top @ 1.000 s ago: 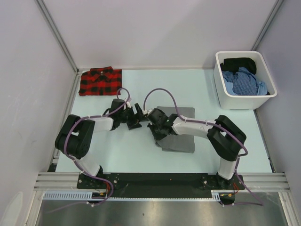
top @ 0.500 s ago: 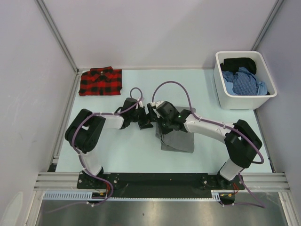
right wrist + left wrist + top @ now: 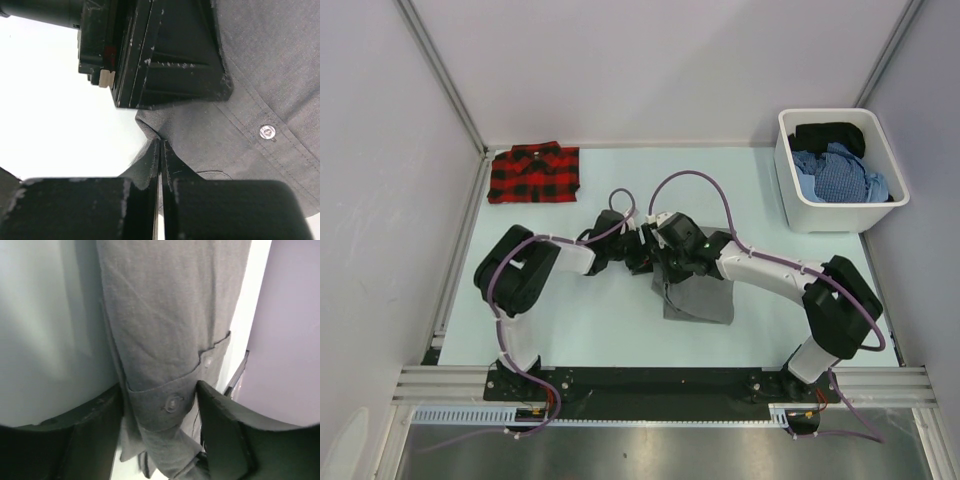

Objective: Fold and stack the long sleeve shirts
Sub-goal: Fold the shirt

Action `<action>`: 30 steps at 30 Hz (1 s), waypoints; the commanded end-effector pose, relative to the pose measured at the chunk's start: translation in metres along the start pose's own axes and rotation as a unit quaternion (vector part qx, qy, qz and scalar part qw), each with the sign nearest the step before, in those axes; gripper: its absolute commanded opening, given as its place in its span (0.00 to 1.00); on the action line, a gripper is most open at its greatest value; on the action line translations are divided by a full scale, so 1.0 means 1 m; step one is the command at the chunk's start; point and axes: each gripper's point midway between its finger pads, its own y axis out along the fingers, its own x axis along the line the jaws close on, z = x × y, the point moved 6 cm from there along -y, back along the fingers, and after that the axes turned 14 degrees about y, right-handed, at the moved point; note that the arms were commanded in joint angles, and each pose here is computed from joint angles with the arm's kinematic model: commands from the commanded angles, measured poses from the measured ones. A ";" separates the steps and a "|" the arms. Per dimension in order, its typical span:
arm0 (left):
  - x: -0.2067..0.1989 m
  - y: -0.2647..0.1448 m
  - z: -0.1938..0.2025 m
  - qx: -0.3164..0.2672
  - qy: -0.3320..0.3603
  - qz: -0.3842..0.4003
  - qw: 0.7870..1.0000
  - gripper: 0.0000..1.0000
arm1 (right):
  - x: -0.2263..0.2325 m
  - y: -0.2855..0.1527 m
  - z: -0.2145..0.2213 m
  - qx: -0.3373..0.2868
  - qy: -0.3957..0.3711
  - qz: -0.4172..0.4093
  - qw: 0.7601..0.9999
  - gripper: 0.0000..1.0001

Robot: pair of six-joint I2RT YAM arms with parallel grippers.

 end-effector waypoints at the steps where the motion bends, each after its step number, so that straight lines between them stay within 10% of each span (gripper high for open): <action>1: 0.010 0.008 0.010 0.022 -0.008 -0.026 0.999 0.54 | 0.001 -0.009 -0.007 -0.020 -0.001 -0.006 1.000 0.07; 6: 0.013 -0.013 0.005 0.049 0.023 -0.035 0.998 0.01 | 0.000 -0.016 -0.007 -0.011 -0.014 -0.018 1.000 0.48; 14: 0.058 -0.084 -0.008 0.119 0.085 -0.125 0.981 0.00 | -0.065 -0.044 -0.019 -0.026 -0.001 0.002 1.000 0.85; 30: -0.003 -0.286 -0.120 0.147 0.295 -0.396 0.857 0.00 | -0.095 -0.065 -0.036 -0.085 0.051 0.016 0.995 1.00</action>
